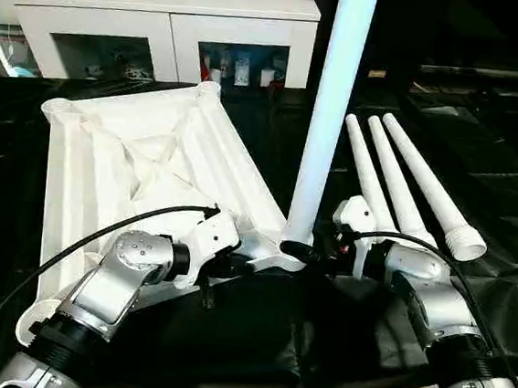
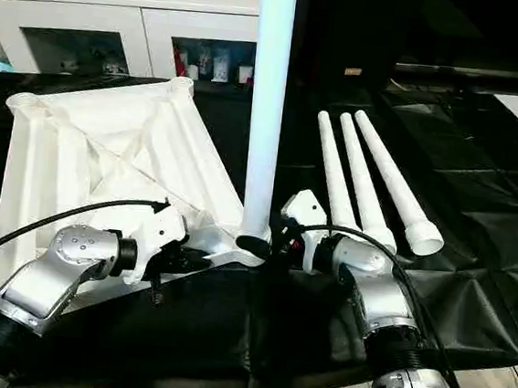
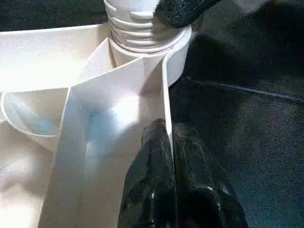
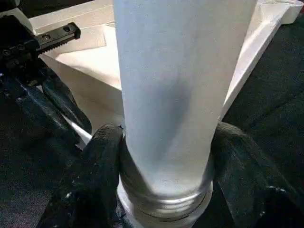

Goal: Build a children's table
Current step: Rotate leg to tighten

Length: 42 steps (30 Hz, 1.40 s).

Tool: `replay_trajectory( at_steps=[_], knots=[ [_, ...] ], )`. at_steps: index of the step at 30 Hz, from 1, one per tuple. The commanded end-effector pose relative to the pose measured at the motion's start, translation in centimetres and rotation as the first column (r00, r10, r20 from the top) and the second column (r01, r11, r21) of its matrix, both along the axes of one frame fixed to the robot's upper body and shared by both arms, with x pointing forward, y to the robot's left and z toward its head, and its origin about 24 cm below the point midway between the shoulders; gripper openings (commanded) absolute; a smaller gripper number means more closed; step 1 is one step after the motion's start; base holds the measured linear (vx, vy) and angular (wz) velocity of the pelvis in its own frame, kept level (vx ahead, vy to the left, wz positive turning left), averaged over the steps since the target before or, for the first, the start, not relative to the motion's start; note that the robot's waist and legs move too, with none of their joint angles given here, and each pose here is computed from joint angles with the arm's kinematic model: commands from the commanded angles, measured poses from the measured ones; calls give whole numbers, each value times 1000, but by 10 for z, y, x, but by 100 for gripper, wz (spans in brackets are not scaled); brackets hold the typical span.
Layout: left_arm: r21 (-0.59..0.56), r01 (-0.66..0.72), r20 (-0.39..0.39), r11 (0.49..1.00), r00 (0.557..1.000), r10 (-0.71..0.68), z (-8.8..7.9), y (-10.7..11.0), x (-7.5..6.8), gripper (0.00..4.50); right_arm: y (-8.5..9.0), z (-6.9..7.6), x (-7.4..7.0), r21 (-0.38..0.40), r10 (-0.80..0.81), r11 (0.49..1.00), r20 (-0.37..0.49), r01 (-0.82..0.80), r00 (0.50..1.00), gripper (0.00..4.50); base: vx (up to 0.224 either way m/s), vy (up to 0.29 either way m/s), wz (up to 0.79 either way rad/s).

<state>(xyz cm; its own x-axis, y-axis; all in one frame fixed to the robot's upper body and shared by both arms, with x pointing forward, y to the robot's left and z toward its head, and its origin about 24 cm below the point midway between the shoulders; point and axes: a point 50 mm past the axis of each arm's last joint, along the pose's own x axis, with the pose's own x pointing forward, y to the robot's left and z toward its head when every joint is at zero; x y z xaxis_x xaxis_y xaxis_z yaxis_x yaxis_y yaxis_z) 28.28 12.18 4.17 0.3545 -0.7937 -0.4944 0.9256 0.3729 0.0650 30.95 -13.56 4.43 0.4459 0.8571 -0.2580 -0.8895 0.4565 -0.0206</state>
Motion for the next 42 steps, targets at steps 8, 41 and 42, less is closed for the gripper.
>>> replay_trajectory(
  at_steps=[8, 41, 42],
  knots=[
    [7, -157, 3, 988, 988, 157, -10, -19, 12, 0, 21, -32, 0, 63, -298, 949, -126, 308, 946, 249, 0, 0, 0],
    [-240, -354, 169, 904, 902, 398, 23, -64, 52, 56, 8, 3, 20, 197, -827, 542, -45, 817, 560, 346, 0, 0, 0],
    [-256, -358, 161, 898, 900, 405, 25, -64, 52, 58, 7, 4, 19, 199, -826, 545, -43, 815, 562, 346, 0, 0, 0]
  ],
)
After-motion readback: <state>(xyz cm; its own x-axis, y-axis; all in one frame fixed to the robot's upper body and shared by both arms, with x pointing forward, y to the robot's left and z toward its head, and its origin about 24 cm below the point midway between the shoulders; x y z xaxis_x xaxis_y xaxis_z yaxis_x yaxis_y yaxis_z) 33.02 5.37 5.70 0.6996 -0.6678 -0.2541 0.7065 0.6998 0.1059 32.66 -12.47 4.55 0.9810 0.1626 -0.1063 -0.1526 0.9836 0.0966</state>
